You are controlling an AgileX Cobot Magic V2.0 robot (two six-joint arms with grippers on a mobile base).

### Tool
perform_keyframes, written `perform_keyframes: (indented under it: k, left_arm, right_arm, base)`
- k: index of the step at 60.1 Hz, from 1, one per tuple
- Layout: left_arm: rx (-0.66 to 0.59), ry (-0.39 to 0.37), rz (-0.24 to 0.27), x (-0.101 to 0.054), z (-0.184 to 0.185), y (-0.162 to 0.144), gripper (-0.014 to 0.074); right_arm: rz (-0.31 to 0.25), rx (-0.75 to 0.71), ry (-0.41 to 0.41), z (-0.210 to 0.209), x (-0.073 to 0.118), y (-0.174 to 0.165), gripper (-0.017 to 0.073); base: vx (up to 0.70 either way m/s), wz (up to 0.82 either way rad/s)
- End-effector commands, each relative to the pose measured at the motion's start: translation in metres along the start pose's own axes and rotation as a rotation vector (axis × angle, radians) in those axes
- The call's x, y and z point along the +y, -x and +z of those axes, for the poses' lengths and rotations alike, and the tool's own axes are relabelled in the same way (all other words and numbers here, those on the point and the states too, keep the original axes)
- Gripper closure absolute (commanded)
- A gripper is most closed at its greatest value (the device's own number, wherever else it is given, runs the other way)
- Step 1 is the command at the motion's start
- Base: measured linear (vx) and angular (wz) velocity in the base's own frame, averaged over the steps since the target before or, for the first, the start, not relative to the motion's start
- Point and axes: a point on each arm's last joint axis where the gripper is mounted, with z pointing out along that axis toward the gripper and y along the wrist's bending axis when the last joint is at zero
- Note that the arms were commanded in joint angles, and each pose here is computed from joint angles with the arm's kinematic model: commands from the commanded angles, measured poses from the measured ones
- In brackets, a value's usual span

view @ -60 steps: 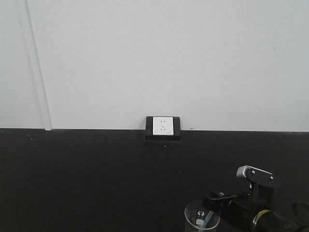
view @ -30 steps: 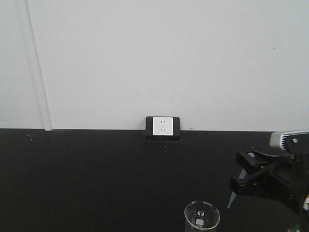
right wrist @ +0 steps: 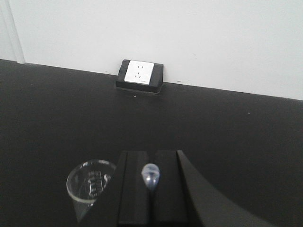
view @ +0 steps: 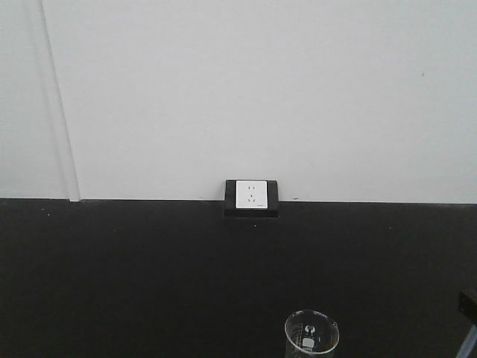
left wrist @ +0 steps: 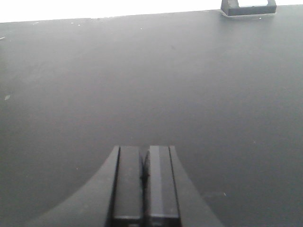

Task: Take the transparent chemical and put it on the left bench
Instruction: 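Lift the clear dropper up out of the beaker with the right gripper, then drive the base back and turn away from the bench, holding the dropper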

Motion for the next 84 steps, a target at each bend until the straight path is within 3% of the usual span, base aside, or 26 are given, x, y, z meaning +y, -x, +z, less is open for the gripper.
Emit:
perform_keyframes:
  k: [1, 17, 84]
  left_arm:
    - [-0.081, 0.002, -0.009, 0.0, -0.001, 0.003, 0.0597]
    - [-0.081, 0.002, -0.009, 0.0, -0.001, 0.003, 0.0597]
    - [-0.081, 0.002, -0.009, 0.0, -0.001, 0.003, 0.0597]
  right_arm:
    - [-0.021, -0.124, 0.012, -0.014, 0.001, 0.002, 0.0561]
    - [-0.095, -0.169, -0.007, -0.035, -0.001, -0.012, 0.0561]
    - [-0.092, -0.174, -0.007, -0.037, -0.001, -0.012, 0.0561]
  base:
    - [0.0, 0.0]
    - [0.0, 0.0]
    - [-0.01, 0.0]
